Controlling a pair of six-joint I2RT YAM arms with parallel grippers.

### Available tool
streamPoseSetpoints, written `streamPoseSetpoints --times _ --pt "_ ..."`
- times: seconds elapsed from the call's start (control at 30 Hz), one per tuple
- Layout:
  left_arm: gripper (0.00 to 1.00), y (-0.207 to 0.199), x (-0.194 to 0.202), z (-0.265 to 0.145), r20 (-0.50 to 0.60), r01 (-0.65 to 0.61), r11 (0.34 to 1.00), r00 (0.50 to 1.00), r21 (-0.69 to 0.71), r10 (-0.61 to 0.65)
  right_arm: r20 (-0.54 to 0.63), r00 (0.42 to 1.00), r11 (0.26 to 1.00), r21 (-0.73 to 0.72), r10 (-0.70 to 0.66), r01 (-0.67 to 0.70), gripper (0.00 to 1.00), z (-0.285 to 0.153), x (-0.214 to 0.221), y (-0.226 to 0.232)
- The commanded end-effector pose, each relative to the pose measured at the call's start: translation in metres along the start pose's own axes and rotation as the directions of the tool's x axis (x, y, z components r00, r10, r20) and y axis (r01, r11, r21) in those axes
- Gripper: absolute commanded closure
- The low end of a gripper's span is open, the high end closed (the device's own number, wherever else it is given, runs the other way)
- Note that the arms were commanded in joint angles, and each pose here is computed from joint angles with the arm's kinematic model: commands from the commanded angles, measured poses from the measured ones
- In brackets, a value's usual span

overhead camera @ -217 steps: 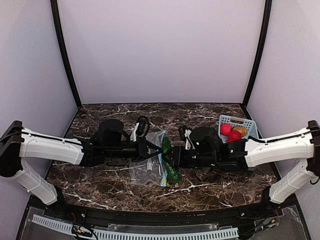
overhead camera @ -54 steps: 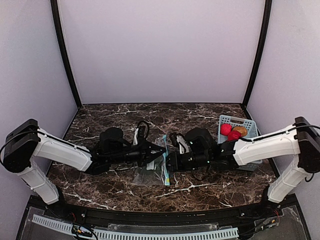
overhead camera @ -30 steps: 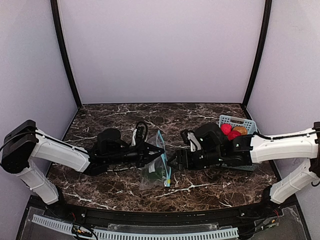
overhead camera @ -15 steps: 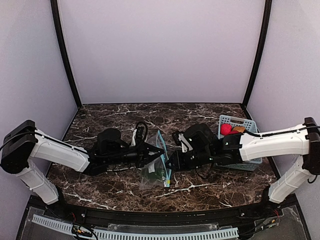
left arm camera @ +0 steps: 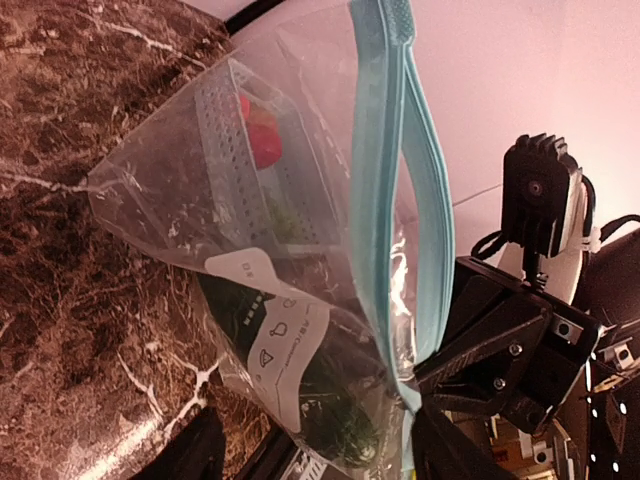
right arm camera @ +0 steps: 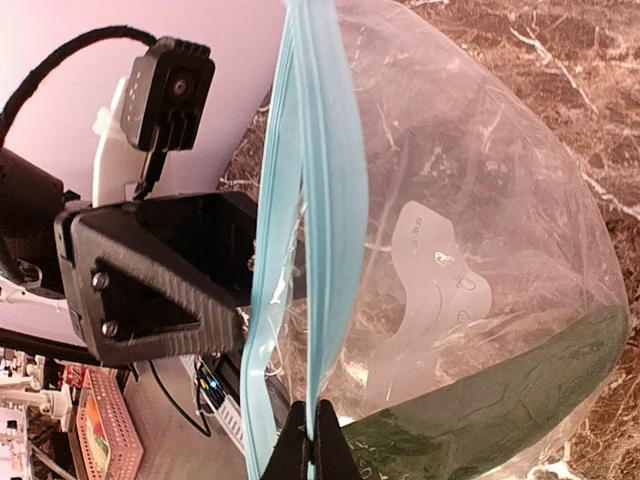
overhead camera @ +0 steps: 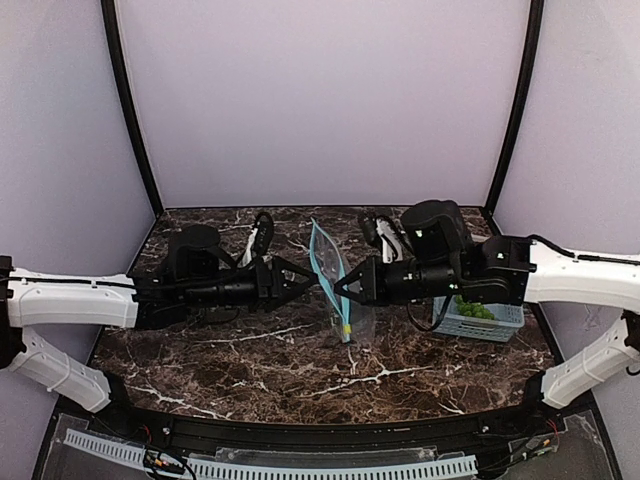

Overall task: Place the food in the zip-top bag and seal the zipper
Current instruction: Pass from the left arm to the right, then place the zipper food storage bag at the center of the board.

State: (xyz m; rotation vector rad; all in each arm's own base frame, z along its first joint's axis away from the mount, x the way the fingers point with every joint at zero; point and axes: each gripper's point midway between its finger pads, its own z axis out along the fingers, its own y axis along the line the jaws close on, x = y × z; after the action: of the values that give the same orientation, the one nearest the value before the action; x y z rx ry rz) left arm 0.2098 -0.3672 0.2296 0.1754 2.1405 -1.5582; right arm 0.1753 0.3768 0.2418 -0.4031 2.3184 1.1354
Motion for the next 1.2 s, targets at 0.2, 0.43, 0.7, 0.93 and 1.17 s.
streamPoseSetpoints --times 0.2,0.43,0.7,0.93,1.17 --pt "0.16 0.004 0.019 -0.015 -0.112 -0.064 0.997 0.992 -0.049 0.058 -0.019 0.999 0.994 0.096 0.045 -0.043 1.00 0.021 0.010 -0.016" --pt "0.12 0.013 0.035 -0.013 -0.132 -0.040 0.998 0.991 -0.048 0.033 -0.010 0.998 0.998 0.000 0.067 -0.067 1.00 0.036 0.007 -0.001" --pt "0.04 0.037 0.029 -0.049 -0.004 -0.016 0.996 1.000 -0.089 0.016 0.027 0.998 0.968 -0.245 -0.056 0.061 1.00 0.008 0.005 0.030" --pt "0.01 0.027 0.035 -0.075 -0.016 -0.029 0.999 0.999 0.014 0.029 0.121 0.988 0.860 -0.489 -0.101 0.148 1.00 -0.045 -0.013 0.055" --pt "0.01 -0.023 0.026 -0.083 0.003 -0.124 0.973 0.992 0.196 0.125 0.192 0.967 0.703 -0.665 -0.168 0.254 1.00 -0.090 -0.020 0.093"
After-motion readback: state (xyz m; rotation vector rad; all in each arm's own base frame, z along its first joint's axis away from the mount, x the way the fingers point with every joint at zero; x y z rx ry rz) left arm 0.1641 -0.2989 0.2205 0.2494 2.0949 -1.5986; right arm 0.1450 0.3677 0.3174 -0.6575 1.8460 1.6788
